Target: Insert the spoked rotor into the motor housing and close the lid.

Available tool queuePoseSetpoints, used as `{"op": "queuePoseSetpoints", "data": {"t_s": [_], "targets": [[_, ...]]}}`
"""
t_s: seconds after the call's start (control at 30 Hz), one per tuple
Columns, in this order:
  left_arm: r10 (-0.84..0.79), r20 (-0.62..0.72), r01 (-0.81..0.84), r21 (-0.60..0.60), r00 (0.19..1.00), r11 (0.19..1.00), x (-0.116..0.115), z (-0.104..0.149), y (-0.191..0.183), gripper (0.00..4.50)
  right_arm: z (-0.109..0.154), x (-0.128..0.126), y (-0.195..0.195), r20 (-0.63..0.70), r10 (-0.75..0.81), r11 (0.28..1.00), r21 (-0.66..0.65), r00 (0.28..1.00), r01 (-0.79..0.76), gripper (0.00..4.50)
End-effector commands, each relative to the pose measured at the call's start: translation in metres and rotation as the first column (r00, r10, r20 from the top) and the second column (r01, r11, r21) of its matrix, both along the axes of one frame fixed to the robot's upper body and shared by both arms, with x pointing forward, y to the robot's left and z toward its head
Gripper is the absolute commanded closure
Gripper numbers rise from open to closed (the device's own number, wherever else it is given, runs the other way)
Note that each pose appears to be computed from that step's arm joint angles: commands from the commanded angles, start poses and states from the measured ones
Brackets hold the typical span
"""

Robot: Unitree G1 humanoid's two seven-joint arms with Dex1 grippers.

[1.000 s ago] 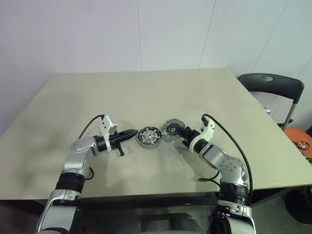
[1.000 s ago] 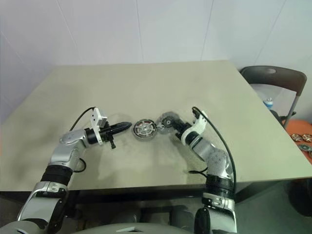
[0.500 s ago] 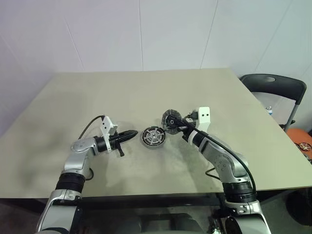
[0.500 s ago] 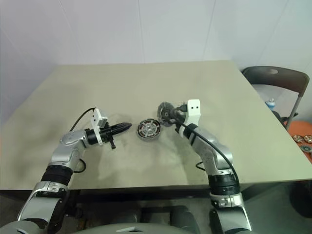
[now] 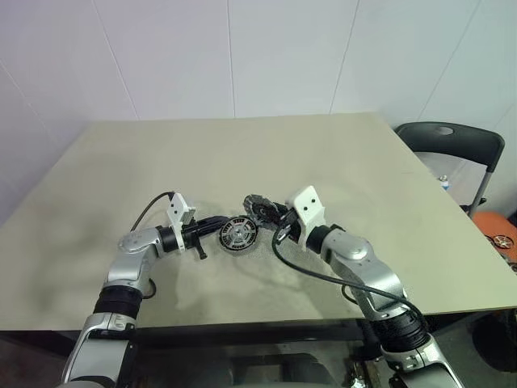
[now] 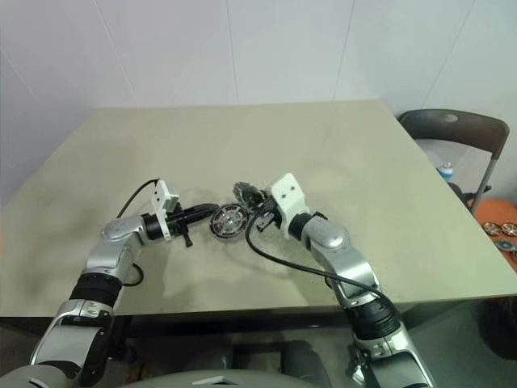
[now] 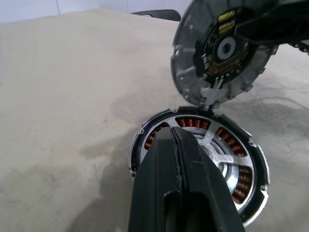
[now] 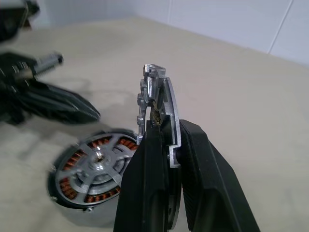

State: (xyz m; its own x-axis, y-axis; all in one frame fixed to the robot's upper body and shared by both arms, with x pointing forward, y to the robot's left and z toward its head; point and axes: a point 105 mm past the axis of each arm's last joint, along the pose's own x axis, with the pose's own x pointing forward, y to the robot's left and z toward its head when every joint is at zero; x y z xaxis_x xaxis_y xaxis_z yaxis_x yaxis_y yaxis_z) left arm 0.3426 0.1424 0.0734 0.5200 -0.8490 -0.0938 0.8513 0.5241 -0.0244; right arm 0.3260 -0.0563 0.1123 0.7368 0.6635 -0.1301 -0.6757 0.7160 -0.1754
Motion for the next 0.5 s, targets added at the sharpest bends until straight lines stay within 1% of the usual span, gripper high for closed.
{"op": "queuePoseSetpoints", "data": {"t_s": [0.03, 0.13, 0.2, 0.27, 0.4, 0.5], "targets": [[-0.003, 0.054, 0.003, 0.001, 0.999, 1.0, 0.006, 0.014, -0.001, 4.5, 0.008, 0.005, 0.002, 0.07, -0.02, 0.999, -0.036, 0.997, 0.022, 4.43], [-0.005, 0.054, 0.005, 0.0, 0.999, 1.0, 0.006, 0.014, -0.002, 4.5, -0.006, 0.015, -0.012, -0.003, -0.109, 0.993, -0.041, 0.994, 0.109, 4.43], [-0.007, 0.052, 0.007, -0.001, 0.999, 1.0, 0.006, 0.014, -0.002, 4.5, -0.008, 0.023, -0.022, 0.024, -0.167, 0.982, -0.089, 0.986, 0.168, 4.43], [-0.008, 0.051, 0.008, -0.001, 0.999, 1.0, 0.006, 0.014, -0.003, 4.5, -0.004, 0.028, -0.028, 0.087, -0.192, 0.968, -0.145, 0.978, 0.203, 4.43], [-0.007, 0.05, 0.007, -0.001, 0.999, 1.0, 0.006, 0.014, -0.003, 4.5, 0.003, 0.026, -0.02, 0.174, -0.132, 0.966, -0.196, 0.976, 0.166, 4.43], [-0.004, 0.049, 0.004, 0.0, 0.999, 1.0, 0.006, 0.014, -0.002, 4.5, 0.01, 0.019, -0.009, 0.17, -0.084, 0.984, -0.139, 0.982, 0.108, 4.43]]}}
